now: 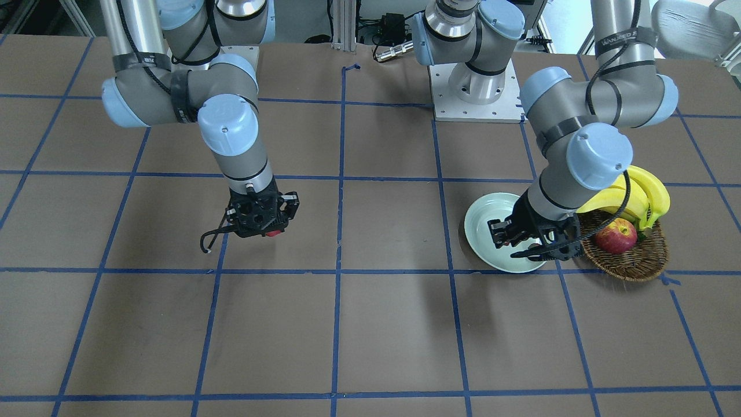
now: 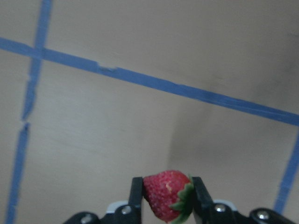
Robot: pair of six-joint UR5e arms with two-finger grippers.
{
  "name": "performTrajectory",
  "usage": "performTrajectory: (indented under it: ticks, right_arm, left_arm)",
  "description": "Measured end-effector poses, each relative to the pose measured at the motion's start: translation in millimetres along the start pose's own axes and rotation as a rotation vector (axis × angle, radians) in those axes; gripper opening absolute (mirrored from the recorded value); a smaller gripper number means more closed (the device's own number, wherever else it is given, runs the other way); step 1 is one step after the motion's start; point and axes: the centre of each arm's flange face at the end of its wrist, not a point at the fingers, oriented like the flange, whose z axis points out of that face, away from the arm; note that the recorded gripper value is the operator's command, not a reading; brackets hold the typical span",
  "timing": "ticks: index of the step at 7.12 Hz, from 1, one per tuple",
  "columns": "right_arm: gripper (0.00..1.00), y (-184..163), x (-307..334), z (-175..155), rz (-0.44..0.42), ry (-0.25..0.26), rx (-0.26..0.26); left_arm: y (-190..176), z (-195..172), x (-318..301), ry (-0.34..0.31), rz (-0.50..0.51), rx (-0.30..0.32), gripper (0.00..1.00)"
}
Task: Collect all strawberries into plate
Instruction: 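Release the strawberry on the plate with left gripper while right sets another at center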
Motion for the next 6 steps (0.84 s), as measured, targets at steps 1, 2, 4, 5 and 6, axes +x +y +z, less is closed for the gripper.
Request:
performTrajectory:
  ticks: [1,2,4,5,6]
  right_arm:
    - [0.24,-4,-30,7,0.061,-0.026,-0.007]
    - [0.26,-6,-53,14,0.104,-0.037,-0.011]
    - [0.34,-20,-100,37,0.137,-0.049,0.007]
    - [0.47,-33,-121,45,0.154,-0.054,0.018]
    - [0.81,-41,-132,50,0.169,-0.061,0.020]
  left_arm:
    - [3,11,-25,-0.002,0.039,-0.007,0.02]
    - [2,21,-37,-0.018,0.055,-0.010,0.49]
    - [3,30,-48,-0.088,0.068,-0.039,0.73]
    - [2,30,-47,-0.102,0.070,-0.043,0.73]
    - [2,26,-40,-0.109,0.073,-0.038,0.73]
